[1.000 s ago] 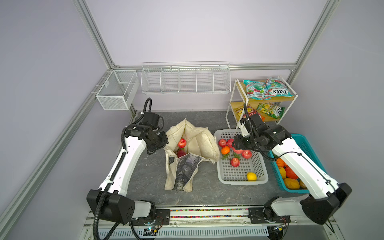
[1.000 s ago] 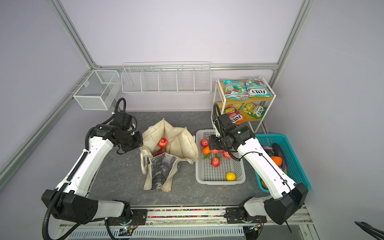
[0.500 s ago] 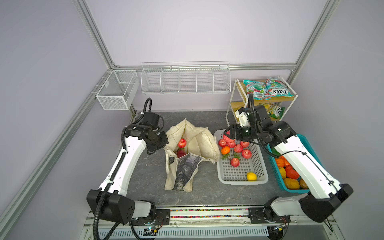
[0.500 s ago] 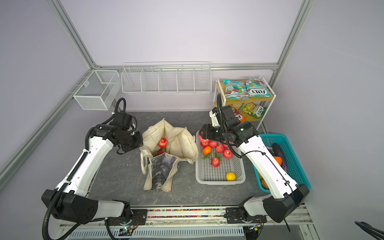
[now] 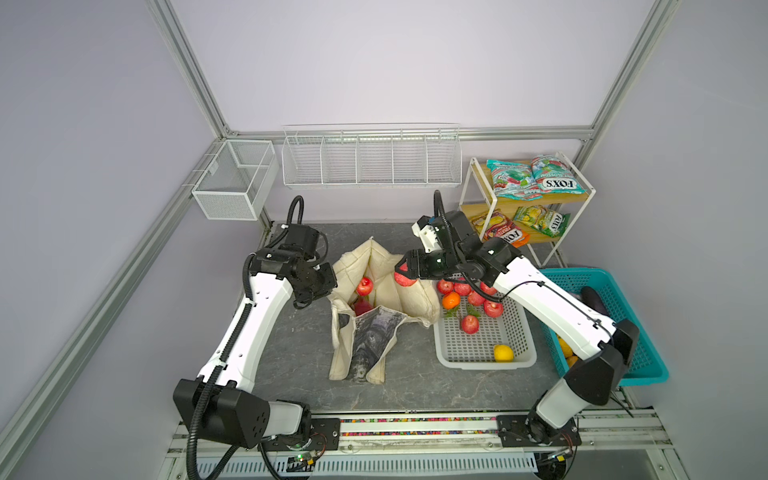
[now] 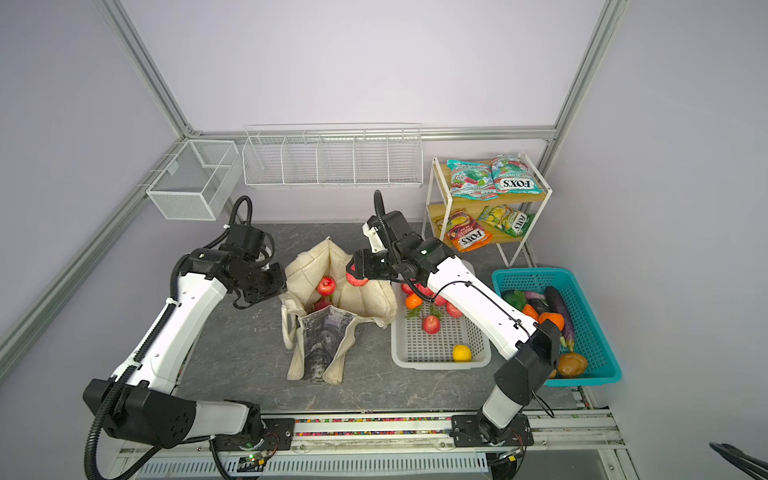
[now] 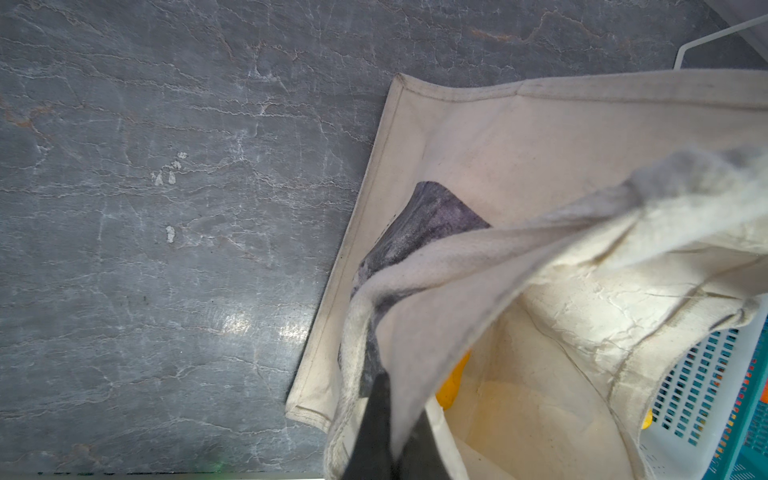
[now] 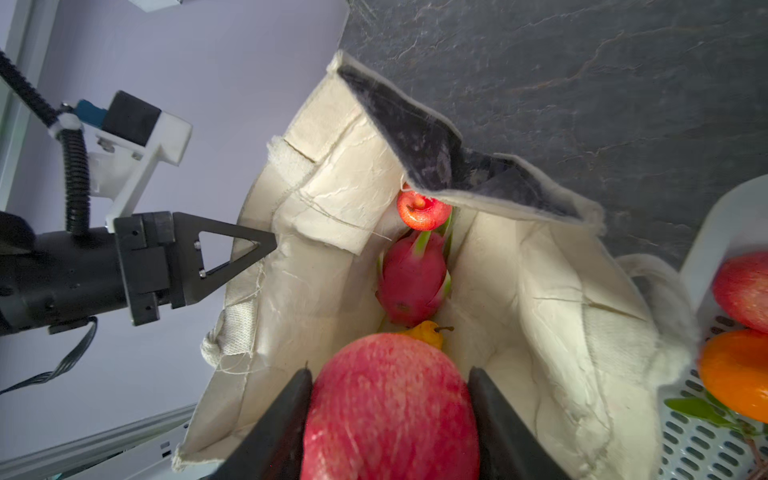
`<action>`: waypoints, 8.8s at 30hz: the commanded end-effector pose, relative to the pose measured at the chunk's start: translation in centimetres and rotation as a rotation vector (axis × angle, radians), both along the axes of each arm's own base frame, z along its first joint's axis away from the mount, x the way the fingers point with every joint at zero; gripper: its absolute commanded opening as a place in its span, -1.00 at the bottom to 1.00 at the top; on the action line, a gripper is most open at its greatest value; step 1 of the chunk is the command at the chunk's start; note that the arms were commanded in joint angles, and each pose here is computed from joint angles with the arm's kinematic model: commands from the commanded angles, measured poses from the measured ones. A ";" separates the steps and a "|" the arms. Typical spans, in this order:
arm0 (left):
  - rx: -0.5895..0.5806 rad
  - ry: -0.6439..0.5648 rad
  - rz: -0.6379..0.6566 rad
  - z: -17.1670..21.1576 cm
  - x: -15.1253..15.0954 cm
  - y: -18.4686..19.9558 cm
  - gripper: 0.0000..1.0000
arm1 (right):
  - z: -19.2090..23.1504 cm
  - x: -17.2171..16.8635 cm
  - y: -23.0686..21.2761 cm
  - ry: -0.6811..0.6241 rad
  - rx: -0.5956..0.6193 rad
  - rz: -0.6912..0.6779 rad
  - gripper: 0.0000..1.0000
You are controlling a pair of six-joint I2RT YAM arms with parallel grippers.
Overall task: Place the food into the grocery bag and tie it
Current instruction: 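Lift the red apple with the right gripper and carry it over the bag, then lower the red apple into the bag and open the right gripper, then raise the right gripper out of the bag and move it over the white basket, then lower the right gripper onto another red apple and close on it, then lift the red apple with the right gripper and carry it over the bag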
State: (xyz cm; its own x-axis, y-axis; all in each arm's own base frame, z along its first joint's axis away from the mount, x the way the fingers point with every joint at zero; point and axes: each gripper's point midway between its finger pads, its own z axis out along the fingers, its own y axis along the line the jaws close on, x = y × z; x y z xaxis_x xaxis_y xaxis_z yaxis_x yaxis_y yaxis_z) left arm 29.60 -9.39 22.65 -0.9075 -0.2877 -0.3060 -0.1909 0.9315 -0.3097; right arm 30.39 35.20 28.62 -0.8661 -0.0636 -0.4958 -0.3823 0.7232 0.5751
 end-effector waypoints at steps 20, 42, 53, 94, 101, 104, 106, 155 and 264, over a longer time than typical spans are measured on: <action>-0.021 -0.001 0.010 0.2 -0.2 -0.1 -1.00 | -5.5 0.3 7.2 0.065 -0.006 0.169 -0.04; -0.025 0.026 -0.004 0.0 0.5 -0.6 -1.00 | -14.9 0.1 9.0 0.079 -0.181 0.307 0.04; -0.024 0.028 -0.001 0.0 0.7 -0.6 -1.00 | -18.9 -0.3 9.4 0.158 -0.215 0.331 0.12; -0.035 -0.002 -0.004 0.7 -0.2 -0.5 -1.00 | -11.2 0.1 10.3 0.014 -0.157 0.321 0.75; -0.046 -0.025 0.012 1.3 -0.2 -0.4 -1.00 | -5.2 0.2 9.2 -0.071 -0.145 0.284 0.75; -0.042 -0.023 0.021 1.0 -0.3 -0.3 -1.00 | -3.1 0.2 8.7 -0.118 -0.124 0.271 0.75; -0.047 -0.022 0.025 0.9 -0.4 -0.3 -1.00 | -1.6 0.1 8.3 -0.146 -0.111 0.267 0.75; 0.100 -0.021 -0.097 -0.2 -0.3 1.1 -1.00 | -9.9 -7.3 -22.7 0.069 -0.588 -0.496 0.89; 0.207 -0.030 -0.114 -2.3 -2.8 3.3 -1.00 | -3.4 1.6 -7.6 -0.032 -0.298 -0.182 0.00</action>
